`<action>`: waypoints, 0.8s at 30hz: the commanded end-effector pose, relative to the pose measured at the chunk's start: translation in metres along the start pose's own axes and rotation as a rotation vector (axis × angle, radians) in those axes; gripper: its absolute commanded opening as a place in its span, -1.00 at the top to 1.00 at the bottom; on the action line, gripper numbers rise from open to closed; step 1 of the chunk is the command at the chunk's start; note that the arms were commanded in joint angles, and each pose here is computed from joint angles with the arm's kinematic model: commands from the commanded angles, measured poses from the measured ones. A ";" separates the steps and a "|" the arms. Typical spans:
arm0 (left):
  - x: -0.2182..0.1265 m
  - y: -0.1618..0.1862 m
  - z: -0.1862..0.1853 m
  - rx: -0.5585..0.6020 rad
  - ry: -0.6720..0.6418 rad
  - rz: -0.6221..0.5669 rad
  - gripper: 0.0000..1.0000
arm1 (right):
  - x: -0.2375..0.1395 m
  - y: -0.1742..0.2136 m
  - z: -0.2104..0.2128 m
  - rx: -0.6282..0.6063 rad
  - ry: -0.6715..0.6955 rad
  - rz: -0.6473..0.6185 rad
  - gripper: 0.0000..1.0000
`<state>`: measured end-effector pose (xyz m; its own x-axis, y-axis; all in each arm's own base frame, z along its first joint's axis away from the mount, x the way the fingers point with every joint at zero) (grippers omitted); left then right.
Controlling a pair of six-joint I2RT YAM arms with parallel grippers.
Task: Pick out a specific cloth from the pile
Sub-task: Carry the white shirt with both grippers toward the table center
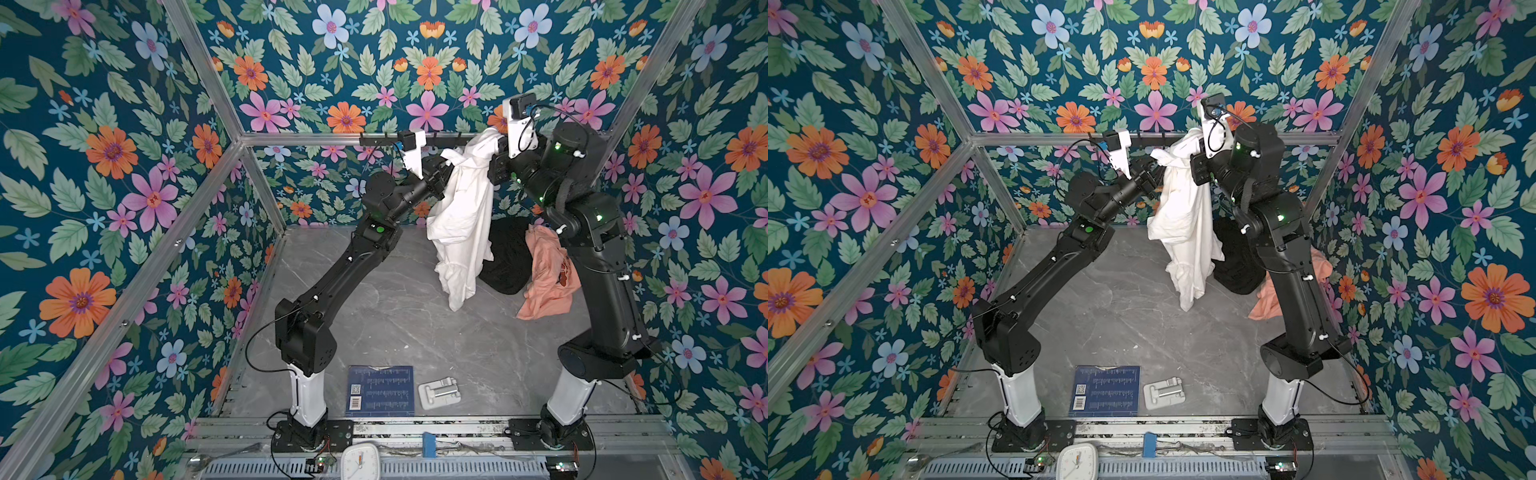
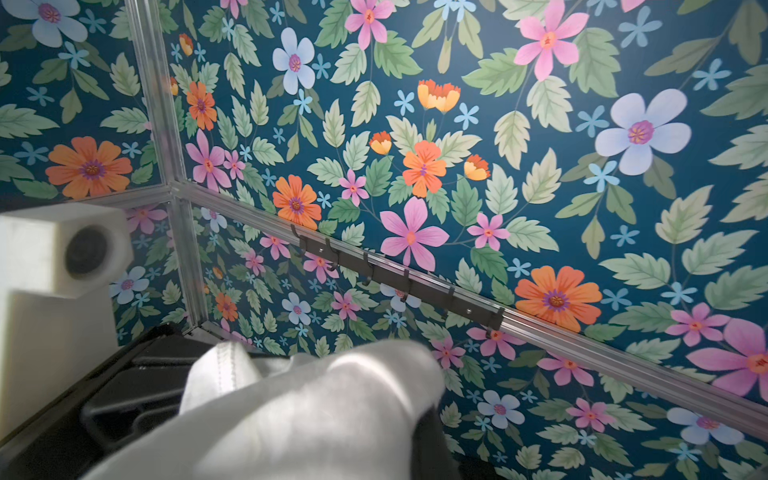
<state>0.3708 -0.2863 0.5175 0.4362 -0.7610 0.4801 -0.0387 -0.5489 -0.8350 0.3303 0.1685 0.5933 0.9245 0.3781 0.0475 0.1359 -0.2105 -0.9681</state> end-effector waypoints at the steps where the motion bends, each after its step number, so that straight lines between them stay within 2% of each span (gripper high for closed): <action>1: -0.011 -0.020 -0.003 0.038 -0.004 -0.059 1.00 | 0.005 -0.008 0.009 0.007 -0.008 -0.047 1.00; 13: -0.056 -0.054 0.000 0.097 -0.104 -0.084 1.00 | 0.030 -0.006 0.070 0.009 -0.143 -0.078 1.00; 24: -0.082 -0.065 0.000 0.131 -0.174 -0.062 1.00 | 0.042 0.009 0.110 0.044 -0.252 -0.029 1.00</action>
<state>0.3419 -0.1941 0.5282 0.5838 -0.6623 0.4696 0.0673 -0.5370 -0.8409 0.3320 0.2778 0.5580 0.8148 0.5797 0.0013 0.1410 -0.1960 -0.9704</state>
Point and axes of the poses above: each gripper's point midway between its finger pads, its own x axis out along the fingers, its own z axis along the line the jaws close on, y = z × x, the point moved 9 cm from there along -x, back along the fingers, and after that the axes turned 4 degrees about -x, right-handed, at the moved point
